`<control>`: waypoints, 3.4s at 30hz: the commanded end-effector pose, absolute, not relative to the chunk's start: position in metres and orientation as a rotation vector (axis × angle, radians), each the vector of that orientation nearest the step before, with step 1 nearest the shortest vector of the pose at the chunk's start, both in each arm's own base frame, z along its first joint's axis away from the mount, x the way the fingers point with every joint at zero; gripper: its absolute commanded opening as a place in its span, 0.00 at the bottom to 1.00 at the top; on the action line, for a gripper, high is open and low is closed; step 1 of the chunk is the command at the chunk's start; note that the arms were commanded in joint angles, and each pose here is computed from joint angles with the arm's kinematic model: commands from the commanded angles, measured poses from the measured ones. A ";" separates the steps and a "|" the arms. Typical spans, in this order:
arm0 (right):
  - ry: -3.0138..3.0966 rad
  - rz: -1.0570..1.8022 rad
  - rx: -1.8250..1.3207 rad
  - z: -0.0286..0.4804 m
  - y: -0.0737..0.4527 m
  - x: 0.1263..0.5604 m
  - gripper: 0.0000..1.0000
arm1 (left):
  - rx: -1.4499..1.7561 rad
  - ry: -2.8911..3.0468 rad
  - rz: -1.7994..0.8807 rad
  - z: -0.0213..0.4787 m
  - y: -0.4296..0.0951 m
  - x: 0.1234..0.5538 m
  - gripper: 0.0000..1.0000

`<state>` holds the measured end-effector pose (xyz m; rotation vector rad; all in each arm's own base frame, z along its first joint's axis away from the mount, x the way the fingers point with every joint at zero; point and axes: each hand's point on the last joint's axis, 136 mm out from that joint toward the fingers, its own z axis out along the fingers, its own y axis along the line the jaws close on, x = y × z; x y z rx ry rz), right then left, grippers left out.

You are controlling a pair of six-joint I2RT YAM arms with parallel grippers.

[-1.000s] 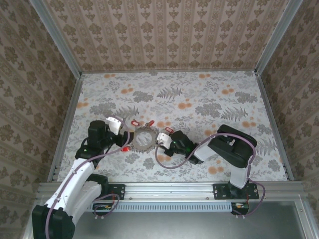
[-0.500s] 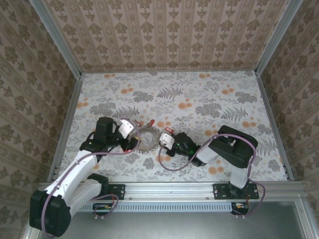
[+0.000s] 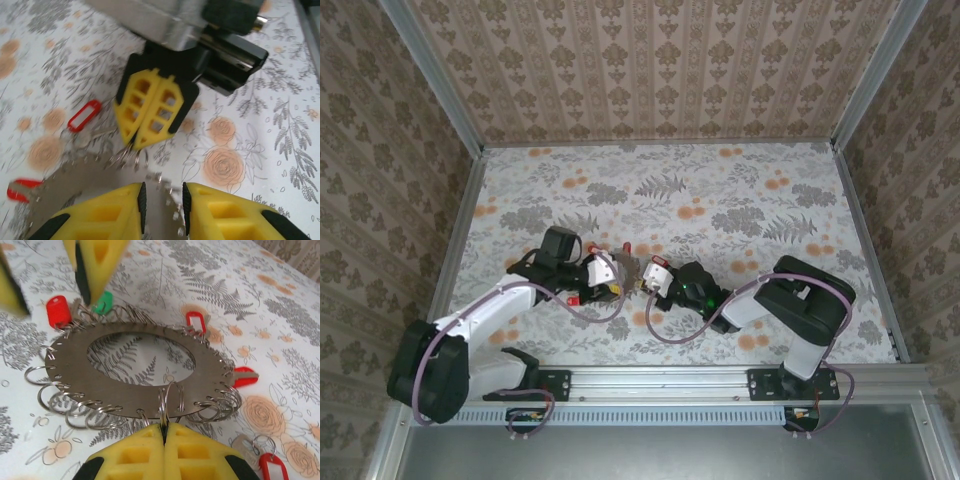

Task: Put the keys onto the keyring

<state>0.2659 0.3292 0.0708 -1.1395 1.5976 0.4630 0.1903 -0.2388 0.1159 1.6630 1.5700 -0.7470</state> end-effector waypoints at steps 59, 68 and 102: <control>1.452 0.506 -1.252 0.104 0.336 0.258 0.00 | 2.140 1.209 -0.497 0.088 -0.254 0.219 0.24; 1.464 0.504 -1.252 0.102 0.333 0.256 0.00 | 2.127 1.229 -0.452 0.086 -0.244 0.220 0.35; 1.471 0.464 -1.242 0.097 0.328 0.259 0.00 | 2.175 1.160 -0.420 0.097 -0.263 0.221 0.00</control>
